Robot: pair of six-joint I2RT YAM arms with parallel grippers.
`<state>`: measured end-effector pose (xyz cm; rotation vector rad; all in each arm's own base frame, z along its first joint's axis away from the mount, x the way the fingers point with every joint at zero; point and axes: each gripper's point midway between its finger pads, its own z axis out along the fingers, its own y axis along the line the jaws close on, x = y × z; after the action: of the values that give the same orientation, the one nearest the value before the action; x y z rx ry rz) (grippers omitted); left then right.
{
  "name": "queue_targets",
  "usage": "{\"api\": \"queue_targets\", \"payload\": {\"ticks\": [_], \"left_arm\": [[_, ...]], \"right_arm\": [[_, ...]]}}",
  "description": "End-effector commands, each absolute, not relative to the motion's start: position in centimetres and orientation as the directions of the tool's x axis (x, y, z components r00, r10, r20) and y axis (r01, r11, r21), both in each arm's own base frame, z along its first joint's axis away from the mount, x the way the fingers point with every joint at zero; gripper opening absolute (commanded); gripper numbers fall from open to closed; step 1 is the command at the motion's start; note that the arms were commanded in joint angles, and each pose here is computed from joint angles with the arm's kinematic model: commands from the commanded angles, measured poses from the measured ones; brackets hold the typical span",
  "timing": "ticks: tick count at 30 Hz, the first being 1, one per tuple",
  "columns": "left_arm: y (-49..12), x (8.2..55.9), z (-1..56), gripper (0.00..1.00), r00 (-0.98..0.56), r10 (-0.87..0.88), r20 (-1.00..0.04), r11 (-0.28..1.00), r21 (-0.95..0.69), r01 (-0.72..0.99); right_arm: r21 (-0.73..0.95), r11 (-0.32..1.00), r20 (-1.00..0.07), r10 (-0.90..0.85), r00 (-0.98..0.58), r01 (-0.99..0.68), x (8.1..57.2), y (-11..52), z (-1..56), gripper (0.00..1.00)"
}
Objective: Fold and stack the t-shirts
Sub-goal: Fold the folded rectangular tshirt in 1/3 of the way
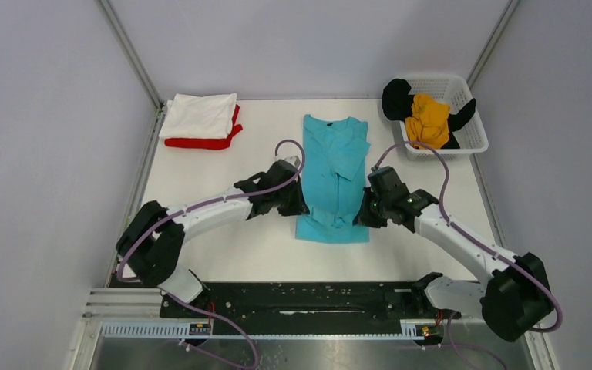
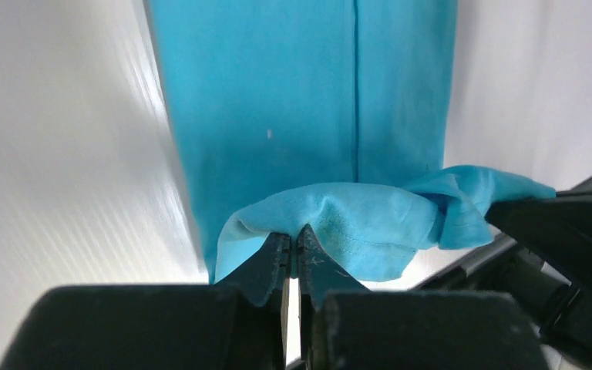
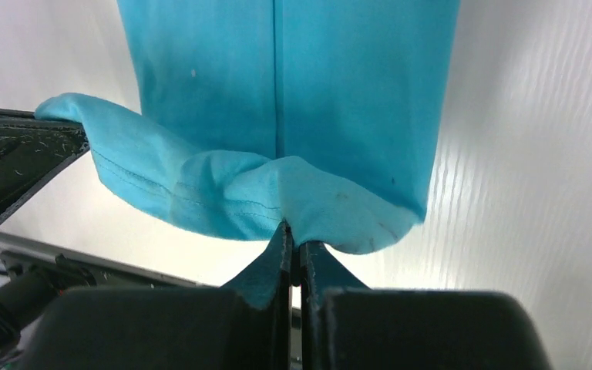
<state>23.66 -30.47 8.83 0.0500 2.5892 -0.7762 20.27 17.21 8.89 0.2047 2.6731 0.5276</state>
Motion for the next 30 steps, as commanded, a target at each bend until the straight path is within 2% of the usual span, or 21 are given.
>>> {"api": "queue_targets", "payload": {"ticks": [1,13,17,22,23,24,25,26,28,29,30], "left_arm": [[-31.0,29.3,11.3,0.0,-0.848,-0.131,-0.514,0.845,-0.506,0.176],[-31.4,36.3,10.3,0.0,-0.849,-0.115,-0.516,0.879,-0.451,0.155],[-31.7,37.7,9.5,0.11,-0.855,-0.111,-0.506,0.88,-0.449,0.152],[-31.7,39.9,8.1,0.14,-0.858,-0.126,-0.497,0.889,-0.44,0.124],[-31.7,40.5,8.1,0.17,-0.857,-0.129,-0.499,0.889,-0.442,0.123],[-31.8,41.2,8.3,0.23,-0.855,-0.132,-0.502,0.885,-0.447,0.126],[-31.9,41.8,8.8,0.31,-0.855,-0.136,-0.5,0.88,-0.458,0.128],[-31.9,42.3,9.4,0.43,-0.857,-0.138,-0.496,0.871,-0.473,0.134],[-32.0,42.3,11.2,0.66,-0.853,-0.137,-0.503,0.849,-0.503,0.16],[-31.9,41.8,11.5,0.78,-0.849,-0.131,-0.512,0.842,-0.51,0.177],[-31.8,41.2,12.2,0.92,-0.841,-0.129,-0.526,0.832,-0.519,0.197]], "right_arm": [[0.377,0.925,-0.453,0.222,-0.864,0.04,25.2,17.1,10.8,0.0],[0.372,0.924,-0.426,0.253,-0.868,0.087,32.0,16.4,9.7,0.0],[0.372,0.921,-0.418,0.276,-0.866,0.114,34.0,16.0,9.2,0.0],[0.393,0.91,-0.394,0.296,-0.87,0.131,37.0,16.0,8.1,0.05],[0.402,0.904,-0.386,0.309,-0.869,0.142,37.7,15.9,8.0,0.08],[0.415,0.897,-0.38,0.321,-0.868,0.15,38.4,15.9,8.1,0.21],[0.429,0.89,-0.374,0.331,-0.866,0.155,39.0,15.9,8.3,0.36],[0.437,0.886,-0.37,0.335,-0.867,0.156,39.3,15.9,8.5,0.62],[0.431,0.889,-0.371,0.329,-0.869,0.152,39.1,15.7,9.2,0.87],[0.434,0.889,-0.379,0.325,-0.866,0.144,38.8,15.6,9.6,0.98],[0.429,0.892,-0.385,0.321,-0.866,0.14,38.2,15.3,9.7,0.99]]}}
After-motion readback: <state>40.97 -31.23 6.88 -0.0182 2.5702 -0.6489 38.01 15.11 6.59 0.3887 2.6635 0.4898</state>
